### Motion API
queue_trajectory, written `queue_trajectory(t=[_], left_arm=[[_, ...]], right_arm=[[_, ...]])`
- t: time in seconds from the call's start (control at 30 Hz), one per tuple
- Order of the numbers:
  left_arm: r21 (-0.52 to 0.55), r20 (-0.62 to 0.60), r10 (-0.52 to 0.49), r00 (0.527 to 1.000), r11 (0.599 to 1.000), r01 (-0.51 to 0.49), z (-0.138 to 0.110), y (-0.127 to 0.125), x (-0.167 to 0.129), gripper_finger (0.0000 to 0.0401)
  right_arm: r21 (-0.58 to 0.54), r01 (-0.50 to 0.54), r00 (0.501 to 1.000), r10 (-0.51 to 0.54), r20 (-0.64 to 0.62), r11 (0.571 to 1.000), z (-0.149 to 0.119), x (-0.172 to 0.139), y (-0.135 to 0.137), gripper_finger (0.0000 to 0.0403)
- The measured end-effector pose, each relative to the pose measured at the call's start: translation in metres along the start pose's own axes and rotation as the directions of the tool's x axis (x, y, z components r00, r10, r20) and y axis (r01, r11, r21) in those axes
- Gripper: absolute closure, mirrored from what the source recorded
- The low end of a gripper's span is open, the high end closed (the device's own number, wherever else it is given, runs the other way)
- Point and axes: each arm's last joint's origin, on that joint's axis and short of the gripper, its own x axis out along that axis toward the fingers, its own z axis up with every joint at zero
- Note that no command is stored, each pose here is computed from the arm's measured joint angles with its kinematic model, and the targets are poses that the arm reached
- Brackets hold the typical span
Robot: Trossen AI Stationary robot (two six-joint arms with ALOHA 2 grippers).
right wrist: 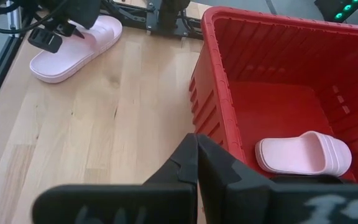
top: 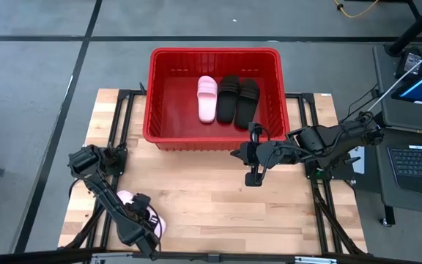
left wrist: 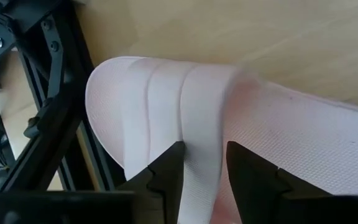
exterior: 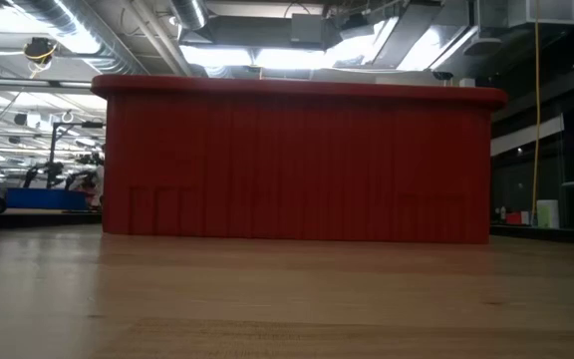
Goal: Pick and place slides into bin
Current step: Put the pink slide into the red bin
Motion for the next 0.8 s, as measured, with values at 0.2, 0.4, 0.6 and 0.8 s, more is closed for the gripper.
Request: queue_trajectory(t=[0.2,0.4,0.6,0.8], left_arm=[[0.027,0.003,0.002,1.0,1.0,-0.002,-0.0004,0.0005,0.0,0.0307],[0.039,0.008,-0.002,1.0,0.999,0.002,-0.0028,0.0021,0.0,0.0354],[0.066,0.008,-0.003,1.0,0.998,0.002,-0.003,0.0021,-0.0001,0.0394],[0.075,0.012,0.006,1.0,0.997,-0.006,-0.0019,0.0027,-0.0069,0.0396]], right_arm=[[0.002,0.0,1.0,0.0,0.0,1.0,0.0,0.0,0.0,0.0397],[0.001,-0.001,1.0,0.001,0.0,1.0,0.0,0.0,0.0,0.0397],[-0.003,-0.001,1.0,0.001,0.0,1.0,0.0,0.0,0.0,0.0397],[-0.025,-0.001,1.0,0.001,0.0,1.0,0.0,0.0,0.0,0.0397]])
